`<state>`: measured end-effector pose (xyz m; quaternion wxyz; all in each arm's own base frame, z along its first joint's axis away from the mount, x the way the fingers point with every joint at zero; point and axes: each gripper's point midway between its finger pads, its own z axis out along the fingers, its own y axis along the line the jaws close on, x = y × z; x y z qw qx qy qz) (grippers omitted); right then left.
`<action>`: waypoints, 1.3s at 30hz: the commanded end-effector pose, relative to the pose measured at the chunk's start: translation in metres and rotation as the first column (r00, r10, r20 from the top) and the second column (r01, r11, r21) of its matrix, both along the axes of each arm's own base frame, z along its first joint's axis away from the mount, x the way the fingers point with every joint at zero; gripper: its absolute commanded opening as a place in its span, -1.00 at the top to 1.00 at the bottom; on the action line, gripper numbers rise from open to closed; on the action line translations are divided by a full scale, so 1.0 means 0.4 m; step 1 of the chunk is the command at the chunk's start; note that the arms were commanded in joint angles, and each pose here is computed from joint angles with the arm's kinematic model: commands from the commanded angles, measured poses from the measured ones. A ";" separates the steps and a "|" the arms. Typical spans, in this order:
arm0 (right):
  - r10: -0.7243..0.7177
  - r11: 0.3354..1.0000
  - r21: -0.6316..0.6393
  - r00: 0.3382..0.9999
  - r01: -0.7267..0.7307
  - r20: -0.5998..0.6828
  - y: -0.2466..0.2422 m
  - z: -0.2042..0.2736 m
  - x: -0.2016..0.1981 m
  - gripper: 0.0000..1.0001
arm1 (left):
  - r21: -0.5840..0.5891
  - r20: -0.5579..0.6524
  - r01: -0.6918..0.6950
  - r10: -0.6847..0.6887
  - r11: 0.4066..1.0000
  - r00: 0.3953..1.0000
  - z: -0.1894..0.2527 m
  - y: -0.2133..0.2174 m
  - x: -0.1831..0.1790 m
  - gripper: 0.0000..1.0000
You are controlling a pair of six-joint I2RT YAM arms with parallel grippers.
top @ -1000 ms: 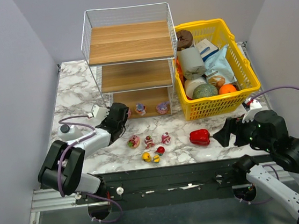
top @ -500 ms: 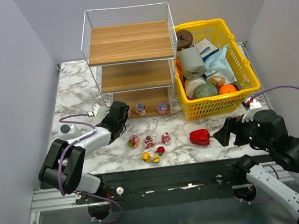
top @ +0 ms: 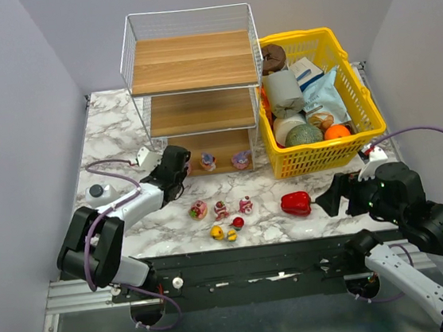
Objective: Place and organize the plastic toys onto the shelf
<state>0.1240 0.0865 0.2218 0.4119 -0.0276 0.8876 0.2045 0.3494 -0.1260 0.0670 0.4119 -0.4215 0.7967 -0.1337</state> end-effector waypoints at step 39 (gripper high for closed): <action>-0.002 1.000 0.006 1.000 0.002 0.014 0.006 -0.002 0.013 -0.98 | 0.023 0.101 0.403 -0.403 0.915 0.910 -0.002 -0.101 0.042 -0.03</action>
